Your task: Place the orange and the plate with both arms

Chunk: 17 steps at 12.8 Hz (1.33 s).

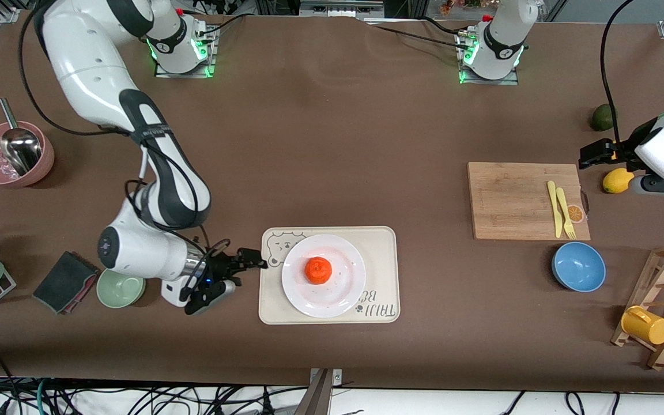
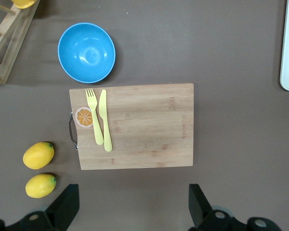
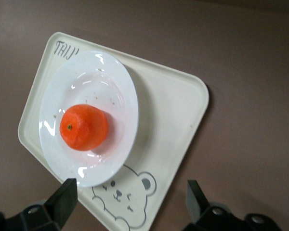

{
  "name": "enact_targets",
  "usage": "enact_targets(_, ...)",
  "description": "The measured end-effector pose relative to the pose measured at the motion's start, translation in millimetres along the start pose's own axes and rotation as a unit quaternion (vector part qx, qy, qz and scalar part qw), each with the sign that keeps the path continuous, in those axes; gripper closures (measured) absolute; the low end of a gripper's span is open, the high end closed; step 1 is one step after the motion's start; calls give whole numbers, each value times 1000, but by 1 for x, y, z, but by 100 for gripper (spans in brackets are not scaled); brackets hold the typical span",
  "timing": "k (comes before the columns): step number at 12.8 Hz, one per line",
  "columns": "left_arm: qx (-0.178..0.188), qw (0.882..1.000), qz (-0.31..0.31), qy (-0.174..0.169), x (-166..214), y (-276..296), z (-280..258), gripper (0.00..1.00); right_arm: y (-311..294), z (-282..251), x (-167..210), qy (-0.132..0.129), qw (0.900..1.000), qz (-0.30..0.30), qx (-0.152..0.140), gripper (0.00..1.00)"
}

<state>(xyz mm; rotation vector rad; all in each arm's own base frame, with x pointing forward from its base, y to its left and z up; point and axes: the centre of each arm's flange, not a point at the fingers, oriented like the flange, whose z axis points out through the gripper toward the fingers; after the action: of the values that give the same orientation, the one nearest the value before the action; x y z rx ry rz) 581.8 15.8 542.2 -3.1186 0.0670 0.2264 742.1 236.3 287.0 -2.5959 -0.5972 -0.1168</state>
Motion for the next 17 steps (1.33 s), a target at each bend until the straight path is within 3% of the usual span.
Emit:
enact_targets(3, 0, 1000, 0, 0, 0, 0, 0, 0, 12, -65, -25, -108, 992, -10, -62, 0)
enact_targets(5, 0, 1000, 0, 1, 0, 0, 0, 0, 18, -114, -47, -176, 977, 22, -122, 0)
enact_targets(6, 0, 1000, 0, 1, 1, 0, 0, 0, 14, -139, -56, -192, 969, 50, -150, 0)
enact_targets(8, 0, 1000, 0, 1, 1, 0, 0, 0, -7, -182, -75, -180, 959, 108, -193, 0)
enact_targets(10, 0, 1000, 0, 1, 1, 0, -1, 0, -29, -211, -98, -153, 956, 129, -215, 0)
enact_targets(17, 0, 1000, 0, 1, 1, 0, 0, 0, -35, -268, -211, -106, 945, 199, -236, 0)
